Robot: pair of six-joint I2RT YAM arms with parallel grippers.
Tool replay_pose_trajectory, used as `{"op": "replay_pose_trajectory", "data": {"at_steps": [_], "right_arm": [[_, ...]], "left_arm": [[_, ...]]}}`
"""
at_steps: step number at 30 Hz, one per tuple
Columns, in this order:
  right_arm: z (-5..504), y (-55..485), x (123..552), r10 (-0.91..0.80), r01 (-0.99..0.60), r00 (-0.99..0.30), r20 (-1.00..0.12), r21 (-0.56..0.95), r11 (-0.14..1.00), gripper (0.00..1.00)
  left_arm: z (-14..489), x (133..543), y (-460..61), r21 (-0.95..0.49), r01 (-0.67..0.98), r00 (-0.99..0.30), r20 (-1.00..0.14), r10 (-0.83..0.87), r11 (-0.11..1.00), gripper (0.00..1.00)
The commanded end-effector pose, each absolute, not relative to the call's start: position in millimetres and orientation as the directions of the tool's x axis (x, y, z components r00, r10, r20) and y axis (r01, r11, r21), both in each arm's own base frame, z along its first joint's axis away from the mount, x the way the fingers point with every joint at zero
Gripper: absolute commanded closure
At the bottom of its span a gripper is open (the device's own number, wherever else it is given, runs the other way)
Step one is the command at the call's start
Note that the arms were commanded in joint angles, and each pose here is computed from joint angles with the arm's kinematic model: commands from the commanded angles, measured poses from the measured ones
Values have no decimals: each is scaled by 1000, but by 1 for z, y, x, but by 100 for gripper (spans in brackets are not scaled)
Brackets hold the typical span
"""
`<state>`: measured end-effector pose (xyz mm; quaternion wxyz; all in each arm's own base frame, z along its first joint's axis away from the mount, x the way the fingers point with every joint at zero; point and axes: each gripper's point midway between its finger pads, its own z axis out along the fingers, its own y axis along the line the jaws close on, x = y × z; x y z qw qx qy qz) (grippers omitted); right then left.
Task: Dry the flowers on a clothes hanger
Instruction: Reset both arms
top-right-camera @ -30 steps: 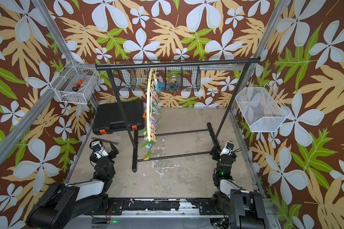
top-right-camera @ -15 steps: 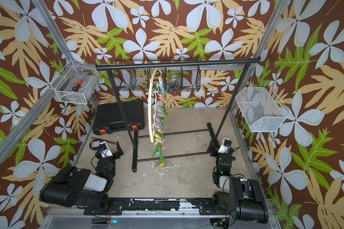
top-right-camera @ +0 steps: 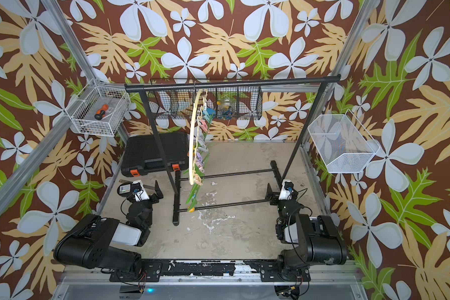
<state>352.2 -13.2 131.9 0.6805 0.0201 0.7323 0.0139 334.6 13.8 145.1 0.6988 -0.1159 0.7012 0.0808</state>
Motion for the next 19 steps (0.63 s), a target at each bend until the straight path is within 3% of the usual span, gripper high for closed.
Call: {"op": "replay_pose_trajectory", "data": {"at_steps": [1, 19], "right_arm": [[126, -11, 362, -13, 34, -119, -993, -17, 999, 0], [125, -6, 365, -33, 23, -131, -991, -36, 999, 0]], "left_arm": [[144, 334, 17, -50, -291, -2, -999, -53, 955, 0], [140, 340, 19, -61, -289, -24, -997, -71, 955, 0]]}}
